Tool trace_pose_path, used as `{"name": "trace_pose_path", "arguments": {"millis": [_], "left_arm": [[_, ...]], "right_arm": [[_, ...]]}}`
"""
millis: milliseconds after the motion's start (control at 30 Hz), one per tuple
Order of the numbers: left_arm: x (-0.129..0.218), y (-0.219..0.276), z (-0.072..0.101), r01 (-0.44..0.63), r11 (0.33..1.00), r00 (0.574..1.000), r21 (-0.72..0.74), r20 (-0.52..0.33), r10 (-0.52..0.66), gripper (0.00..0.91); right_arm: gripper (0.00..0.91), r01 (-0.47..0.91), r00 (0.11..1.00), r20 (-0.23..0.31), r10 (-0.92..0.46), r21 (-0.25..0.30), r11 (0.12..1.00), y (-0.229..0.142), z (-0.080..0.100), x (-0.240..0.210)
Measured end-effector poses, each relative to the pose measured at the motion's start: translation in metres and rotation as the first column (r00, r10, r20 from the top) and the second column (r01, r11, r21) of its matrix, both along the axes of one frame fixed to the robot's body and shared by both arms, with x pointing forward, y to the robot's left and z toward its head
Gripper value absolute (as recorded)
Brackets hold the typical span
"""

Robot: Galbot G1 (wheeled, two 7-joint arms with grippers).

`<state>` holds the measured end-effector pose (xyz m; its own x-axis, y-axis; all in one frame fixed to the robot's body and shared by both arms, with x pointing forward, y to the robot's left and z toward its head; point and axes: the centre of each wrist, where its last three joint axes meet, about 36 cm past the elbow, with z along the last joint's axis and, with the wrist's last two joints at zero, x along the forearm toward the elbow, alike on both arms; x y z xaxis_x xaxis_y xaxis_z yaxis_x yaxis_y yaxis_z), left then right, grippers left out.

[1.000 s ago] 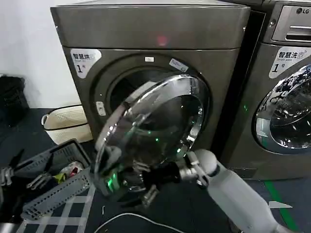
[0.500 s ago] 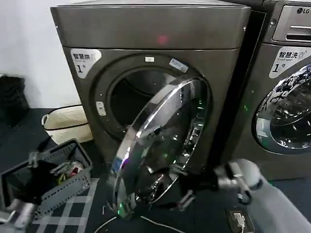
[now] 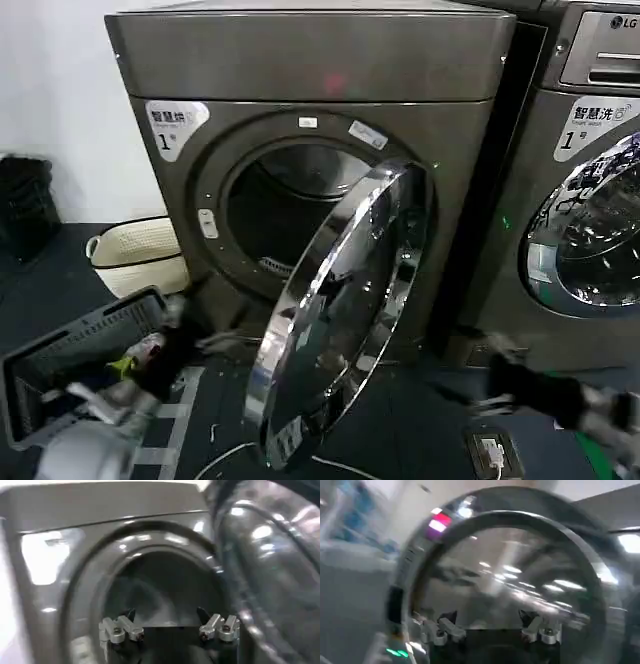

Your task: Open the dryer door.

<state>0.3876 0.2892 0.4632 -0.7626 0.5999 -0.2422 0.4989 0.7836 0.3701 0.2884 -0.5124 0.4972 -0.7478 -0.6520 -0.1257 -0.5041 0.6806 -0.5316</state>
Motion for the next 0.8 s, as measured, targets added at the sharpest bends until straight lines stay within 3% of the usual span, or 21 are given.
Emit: {"name": "trace_pose_path", "arguments": {"millis": [100, 167, 300, 400, 633, 800], "left_arm": [[0.007, -0.022, -0.008, 0.066, 0.998, 0.998, -0.012, -0.012, -0.067, 0.907], [0.012, -0.035, -0.010, 0.101, 0.995, 0.995, -0.021, -0.016, -0.102, 0.907], [0.020, -0.055, -0.014, 0.159, 0.987, 0.987, -0.039, -0.023, -0.160, 0.907], [0.027, -0.066, -0.014, 0.191, 0.981, 0.981, -0.042, -0.022, -0.192, 0.907], [0.040, -0.089, -0.017, 0.250, 0.967, 0.968, -0.051, -0.024, -0.252, 0.907], [0.052, -0.107, -0.016, 0.287, 0.956, 0.957, -0.058, -0.018, -0.288, 0.907]], "right_arm": [[0.907, 0.259, 0.966, 0.034, -0.258, -0.021, 0.966, -0.024, 0.000, -0.038], [0.907, 0.447, 0.894, 0.044, -0.446, -0.022, 0.894, -0.036, 0.001, -0.061], [0.907, 0.782, 0.623, 0.058, -0.780, 0.005, 0.624, -0.061, 0.011, -0.103], [0.907, 0.926, 0.368, 0.101, -0.924, 0.052, 0.374, -0.079, 0.020, -0.133], [0.907, 0.985, -0.141, 0.193, -0.971, 0.126, -0.118, -0.116, 0.022, -0.208], [0.907, 0.932, -0.354, 0.226, -0.907, 0.167, -0.322, -0.131, 0.014, -0.251]]}}
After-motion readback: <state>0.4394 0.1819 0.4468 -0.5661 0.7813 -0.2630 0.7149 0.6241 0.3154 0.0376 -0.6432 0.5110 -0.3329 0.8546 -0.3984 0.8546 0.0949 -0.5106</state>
